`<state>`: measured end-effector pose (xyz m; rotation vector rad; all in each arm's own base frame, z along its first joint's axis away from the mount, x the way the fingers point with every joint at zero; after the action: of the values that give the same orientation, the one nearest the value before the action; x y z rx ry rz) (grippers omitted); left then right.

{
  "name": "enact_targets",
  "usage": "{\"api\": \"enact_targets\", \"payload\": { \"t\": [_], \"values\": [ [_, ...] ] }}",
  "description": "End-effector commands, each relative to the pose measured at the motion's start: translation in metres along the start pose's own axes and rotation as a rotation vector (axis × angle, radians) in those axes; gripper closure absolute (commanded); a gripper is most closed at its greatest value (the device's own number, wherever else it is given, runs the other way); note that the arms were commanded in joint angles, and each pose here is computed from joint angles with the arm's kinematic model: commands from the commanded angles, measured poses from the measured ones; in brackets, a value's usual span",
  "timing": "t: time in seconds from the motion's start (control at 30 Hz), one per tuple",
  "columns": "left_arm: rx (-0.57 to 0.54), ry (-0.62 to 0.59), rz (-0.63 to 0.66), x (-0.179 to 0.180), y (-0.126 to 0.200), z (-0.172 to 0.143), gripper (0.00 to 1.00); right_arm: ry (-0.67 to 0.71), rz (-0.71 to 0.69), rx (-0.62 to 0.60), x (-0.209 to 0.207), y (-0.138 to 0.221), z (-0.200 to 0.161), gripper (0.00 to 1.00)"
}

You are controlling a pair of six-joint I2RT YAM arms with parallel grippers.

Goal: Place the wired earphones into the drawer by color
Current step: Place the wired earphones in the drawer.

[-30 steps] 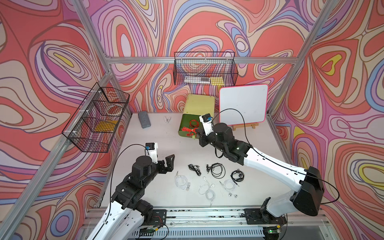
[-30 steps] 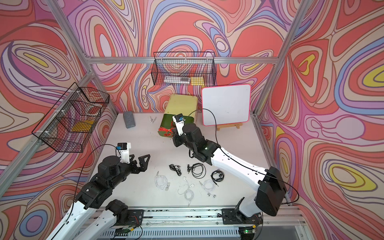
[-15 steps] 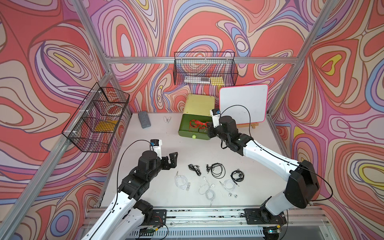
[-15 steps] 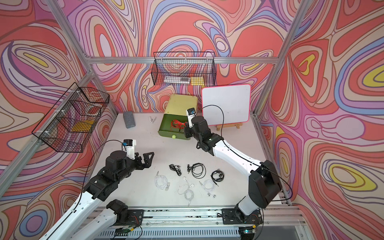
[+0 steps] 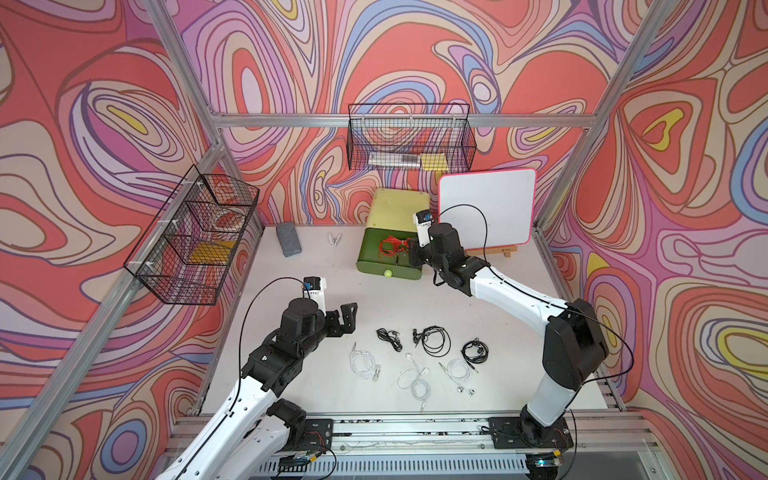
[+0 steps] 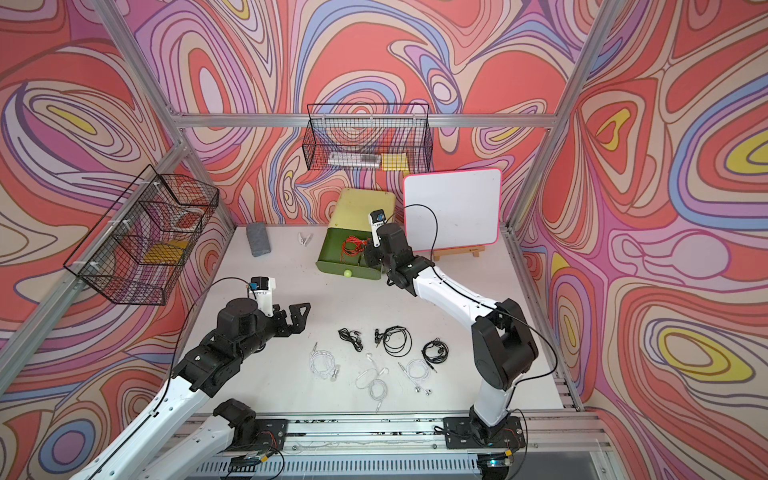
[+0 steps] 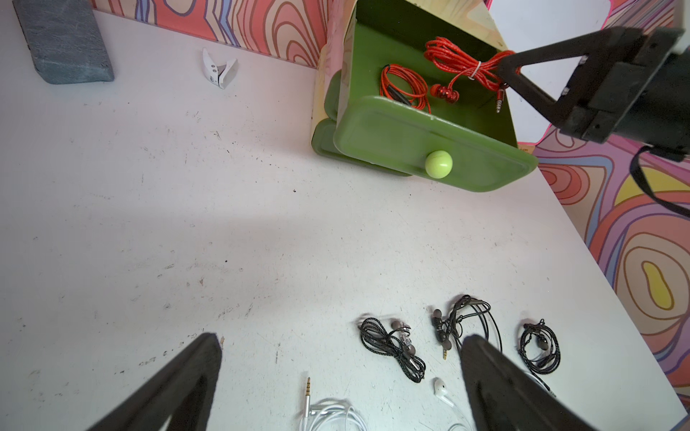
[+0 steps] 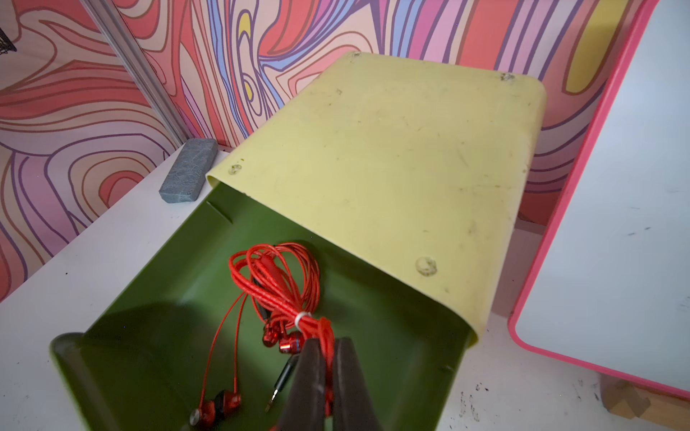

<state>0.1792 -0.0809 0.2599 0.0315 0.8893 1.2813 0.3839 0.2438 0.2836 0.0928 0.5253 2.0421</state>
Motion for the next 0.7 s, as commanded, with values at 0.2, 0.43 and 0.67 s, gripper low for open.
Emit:
{"api": "enact_targets", "payload": {
  "t": [0.2, 0.43, 0.67],
  "values": [
    [-0.011, 0.007, -0.017, -0.001, -0.001, 0.0, 0.01, -0.014, 0.008, -0.015, -0.002, -0.009, 0.005, 0.81],
    [-0.004, 0.011, -0.028, -0.006, 0.0, 0.004, 0.01, -0.012, -0.007, -0.052, -0.007, 0.014, 0.019, 0.62],
    [0.027, 0.024, -0.048, -0.013, -0.004, 0.008, 0.01, -0.001, -0.03, -0.077, -0.012, 0.051, 0.026, 0.53]
  ]
}}
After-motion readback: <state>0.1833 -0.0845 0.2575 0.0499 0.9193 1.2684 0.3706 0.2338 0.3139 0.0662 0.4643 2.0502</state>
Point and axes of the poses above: each gripper's point midway between its finger pads, its own y axis back along the fingers, its own x axis along the line the jaws close on, z = x × y, the point moved 10 cm from there along y, back along the fingers, and after that the axes turned 15 degrees about y, right-handed, at the moved point
